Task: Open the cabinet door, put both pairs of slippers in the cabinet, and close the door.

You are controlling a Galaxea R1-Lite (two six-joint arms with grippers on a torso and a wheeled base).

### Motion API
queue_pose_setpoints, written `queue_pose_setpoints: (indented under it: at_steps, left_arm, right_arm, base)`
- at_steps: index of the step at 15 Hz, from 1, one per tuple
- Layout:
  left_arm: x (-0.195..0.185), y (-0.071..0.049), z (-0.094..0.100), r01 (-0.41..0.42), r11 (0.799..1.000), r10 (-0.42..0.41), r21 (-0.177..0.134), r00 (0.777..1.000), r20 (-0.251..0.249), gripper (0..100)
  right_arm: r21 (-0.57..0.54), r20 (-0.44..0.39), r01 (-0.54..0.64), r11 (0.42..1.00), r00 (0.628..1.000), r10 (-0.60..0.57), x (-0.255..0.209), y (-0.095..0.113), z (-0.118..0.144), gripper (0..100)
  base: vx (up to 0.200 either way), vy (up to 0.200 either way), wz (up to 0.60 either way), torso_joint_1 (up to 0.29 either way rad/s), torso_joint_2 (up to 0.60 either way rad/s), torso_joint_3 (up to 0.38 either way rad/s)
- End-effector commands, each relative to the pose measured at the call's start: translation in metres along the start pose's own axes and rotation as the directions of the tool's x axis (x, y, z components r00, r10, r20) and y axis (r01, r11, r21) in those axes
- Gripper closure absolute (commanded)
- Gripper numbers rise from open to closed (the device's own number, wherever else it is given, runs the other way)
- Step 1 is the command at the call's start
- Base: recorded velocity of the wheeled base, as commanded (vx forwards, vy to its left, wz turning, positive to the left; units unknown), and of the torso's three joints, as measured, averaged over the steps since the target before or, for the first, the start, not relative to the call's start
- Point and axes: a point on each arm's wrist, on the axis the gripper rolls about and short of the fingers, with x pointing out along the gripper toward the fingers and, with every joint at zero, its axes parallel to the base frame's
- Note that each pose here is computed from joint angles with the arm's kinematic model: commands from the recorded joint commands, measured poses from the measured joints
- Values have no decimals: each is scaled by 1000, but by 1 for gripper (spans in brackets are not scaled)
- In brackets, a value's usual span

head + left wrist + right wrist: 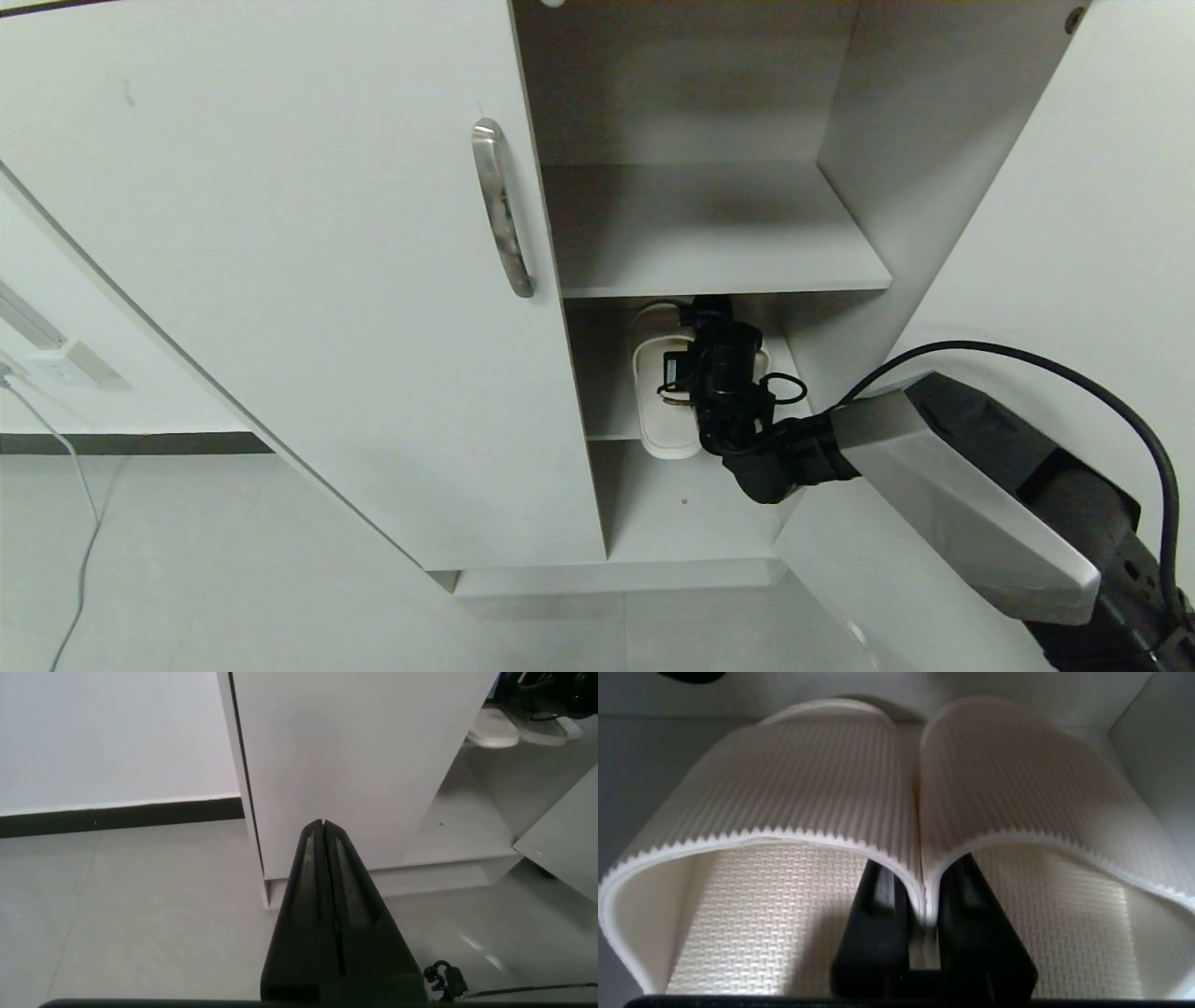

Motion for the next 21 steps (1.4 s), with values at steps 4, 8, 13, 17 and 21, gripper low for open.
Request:
queue_pose_setpoints:
  at_steps: [4, 8, 13, 17, 21]
  left_arm:
    - [0, 0, 0, 0, 1000, 0, 2, 1000, -1, 100]
    - [0, 0, 0, 1, 1000, -1, 5, 1000, -1, 100]
    - [0, 0, 0, 1, 1000, -1, 7, 1000, -1, 100]
    - [0, 0, 0, 1, 1000, -1, 7, 1000, -1, 100]
    - [0, 0, 0, 1, 1000, -1, 7, 1000, -2, 100]
  right_arm:
    - [-6, -12, 4, 1000, 1000, -4, 0, 2, -5, 0]
    - [-21, -43, -34, 999, 999, 33, -32, 5, -1, 0]
    - [-43, -77, -73, 996, 995, 69, -105, 1, 6, 0]
    - [-57, -95, -106, 993, 990, 100, -148, -9, 0, 0]
    - [-66, -107, -125, 990, 987, 117, -157, -7, -1, 0]
  base:
    - [0, 0, 0, 0, 0, 0]
    - [0, 0, 0, 0, 0, 0]
    - [0, 0, 0, 0, 0, 0]
    - [0, 0, 0, 0, 0, 0]
    - [-100, 0, 0, 0, 1, 13]
